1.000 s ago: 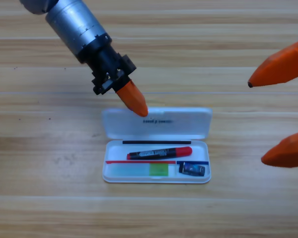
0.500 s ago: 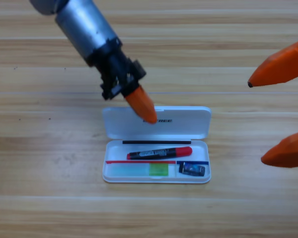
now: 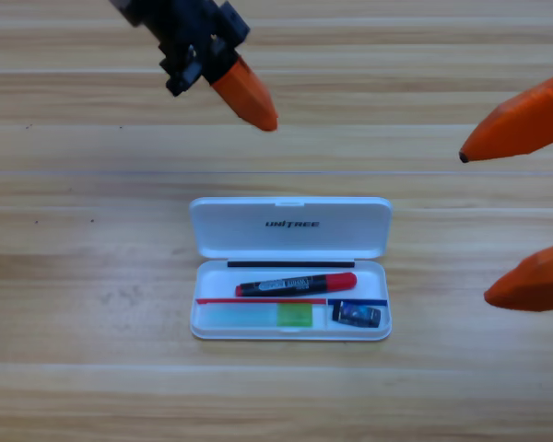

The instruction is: Clean up eraser and pencils

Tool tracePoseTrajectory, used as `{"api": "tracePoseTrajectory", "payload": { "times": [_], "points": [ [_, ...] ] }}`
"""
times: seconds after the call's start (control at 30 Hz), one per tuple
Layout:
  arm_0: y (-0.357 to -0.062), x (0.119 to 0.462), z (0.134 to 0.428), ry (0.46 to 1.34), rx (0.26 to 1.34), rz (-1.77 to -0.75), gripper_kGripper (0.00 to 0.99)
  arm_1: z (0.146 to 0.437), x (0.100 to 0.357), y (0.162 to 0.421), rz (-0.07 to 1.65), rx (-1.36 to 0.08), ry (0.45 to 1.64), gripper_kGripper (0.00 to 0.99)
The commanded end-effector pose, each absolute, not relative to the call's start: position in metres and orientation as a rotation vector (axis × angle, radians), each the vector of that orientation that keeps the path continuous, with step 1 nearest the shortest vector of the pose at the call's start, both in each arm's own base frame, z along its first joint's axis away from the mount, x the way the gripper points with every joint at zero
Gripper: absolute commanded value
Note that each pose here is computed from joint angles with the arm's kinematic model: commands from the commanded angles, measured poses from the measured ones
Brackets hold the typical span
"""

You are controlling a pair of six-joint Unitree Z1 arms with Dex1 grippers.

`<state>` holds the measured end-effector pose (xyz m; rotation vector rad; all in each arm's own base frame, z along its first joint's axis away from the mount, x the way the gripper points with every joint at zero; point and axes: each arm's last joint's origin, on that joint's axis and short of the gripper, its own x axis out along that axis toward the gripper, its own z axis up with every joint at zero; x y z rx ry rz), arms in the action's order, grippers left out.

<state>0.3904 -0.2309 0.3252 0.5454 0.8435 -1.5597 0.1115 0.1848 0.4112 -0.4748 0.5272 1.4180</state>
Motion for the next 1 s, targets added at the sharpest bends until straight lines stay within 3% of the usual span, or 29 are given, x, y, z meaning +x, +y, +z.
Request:
{"api": "tracePoseTrajectory", "payload": {
  "times": [0.03,0.2,0.4,1.0],
  "points": [
    [-0.221,0.449,0.229,1.028,0.456,-1.52,0.0,0.403,0.115,0.19,1.422,-0.472,0.55,0.99],
    [-0.227,0.465,0.187,1.074,0.439,-1.528,0.0,0.403,0.116,0.19,1.422,-0.472,0.552,0.99],
    [-0.233,0.466,0.161,1.114,0.429,-1.552,0.0,0.403,0.116,0.191,1.422,-0.473,0.553,0.99],
    [-0.233,0.428,0.189,1.123,0.421,-1.637,0.0,0.4,0.119,0.195,1.422,-0.476,0.568,0.99]
  ]
}}
